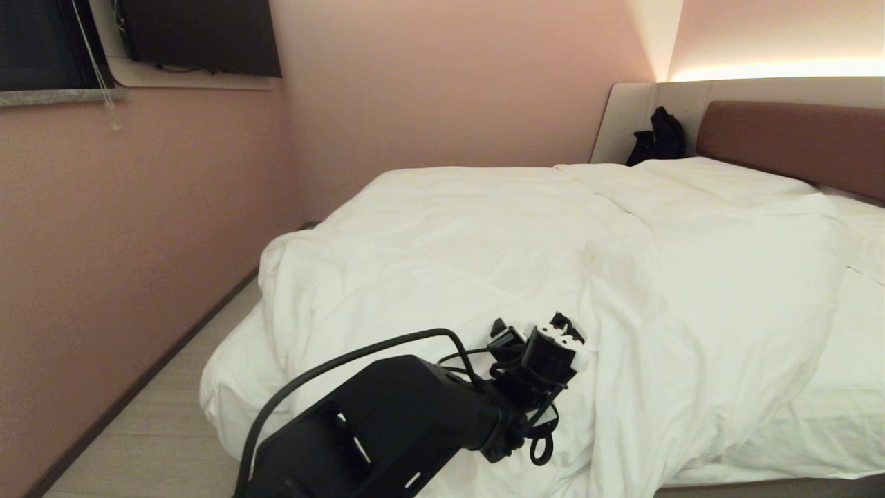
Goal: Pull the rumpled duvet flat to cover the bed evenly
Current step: Flatten the corners of the folded blanket
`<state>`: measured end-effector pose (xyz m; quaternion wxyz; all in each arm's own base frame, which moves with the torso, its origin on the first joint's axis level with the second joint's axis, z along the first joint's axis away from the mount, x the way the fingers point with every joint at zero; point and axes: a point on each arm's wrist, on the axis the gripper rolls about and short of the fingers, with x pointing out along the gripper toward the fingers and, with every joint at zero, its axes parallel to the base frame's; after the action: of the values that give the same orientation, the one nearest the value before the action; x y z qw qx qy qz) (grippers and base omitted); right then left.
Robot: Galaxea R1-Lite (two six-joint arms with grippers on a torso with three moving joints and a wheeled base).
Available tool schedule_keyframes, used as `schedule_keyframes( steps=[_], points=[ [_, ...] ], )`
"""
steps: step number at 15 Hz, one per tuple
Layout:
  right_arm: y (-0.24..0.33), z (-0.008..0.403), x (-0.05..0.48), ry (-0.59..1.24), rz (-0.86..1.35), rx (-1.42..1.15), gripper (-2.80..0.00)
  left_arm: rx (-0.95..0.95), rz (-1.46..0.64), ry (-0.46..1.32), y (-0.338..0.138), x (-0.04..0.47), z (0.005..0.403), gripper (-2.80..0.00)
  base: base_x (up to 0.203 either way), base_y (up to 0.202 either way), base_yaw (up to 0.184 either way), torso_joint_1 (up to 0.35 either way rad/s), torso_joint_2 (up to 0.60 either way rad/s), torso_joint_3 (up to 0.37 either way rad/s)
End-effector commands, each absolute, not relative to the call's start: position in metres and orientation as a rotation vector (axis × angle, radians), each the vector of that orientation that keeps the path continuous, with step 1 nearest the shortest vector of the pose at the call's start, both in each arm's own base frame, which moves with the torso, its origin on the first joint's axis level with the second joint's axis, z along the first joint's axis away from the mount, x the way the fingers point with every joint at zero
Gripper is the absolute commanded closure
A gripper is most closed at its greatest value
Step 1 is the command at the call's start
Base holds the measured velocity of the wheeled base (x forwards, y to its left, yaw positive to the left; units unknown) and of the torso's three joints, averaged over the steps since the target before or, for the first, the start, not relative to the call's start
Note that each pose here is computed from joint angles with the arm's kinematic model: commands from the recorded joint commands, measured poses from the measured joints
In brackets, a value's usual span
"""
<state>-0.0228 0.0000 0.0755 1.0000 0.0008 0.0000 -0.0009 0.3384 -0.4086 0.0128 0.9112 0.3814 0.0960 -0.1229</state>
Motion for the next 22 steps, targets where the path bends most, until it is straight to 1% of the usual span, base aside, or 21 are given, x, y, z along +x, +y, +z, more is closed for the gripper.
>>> schedule_keyframes(
  steps=[1, 7, 10, 15, 22],
  points=[
    [0.0, 0.075, -0.023, 0.0, -0.002, 0.002, 0.0, 0.801, -0.232, 0.22, -0.405, 0.351, 0.004, -2.8, 0.0, 0.0, 0.0, 0.0, 0.0, 0.0],
    [0.0, 0.075, -0.023, 0.0, -0.002, 0.002, 0.0, 0.811, -0.201, 0.235, -0.4, 0.363, -0.005, -2.8, 0.0, 0.0, 0.0, 0.0, 0.0, 0.0],
    [0.0, 0.075, -0.023, 0.0, -0.002, 0.002, 0.0, 0.852, -0.143, 0.253, -0.387, 0.381, -0.014, -2.8, 0.0, 0.0, 0.0, 0.0, 0.0, 0.0],
    [0.0, 0.075, -0.023, 0.0, -0.002, 0.002, 0.0, 0.849, -0.071, 0.258, -0.378, 0.39, -0.005, -2.8, 0.0, 0.0, 0.0, 0.0, 0.0, 0.0],
    [0.0, 0.075, -0.023, 0.0, -0.002, 0.002, 0.0, 0.854, -0.053, 0.267, -0.374, 0.393, -0.007, -2.8, 0.0, 0.0, 0.0, 0.0, 0.0, 0.0]
  ],
)
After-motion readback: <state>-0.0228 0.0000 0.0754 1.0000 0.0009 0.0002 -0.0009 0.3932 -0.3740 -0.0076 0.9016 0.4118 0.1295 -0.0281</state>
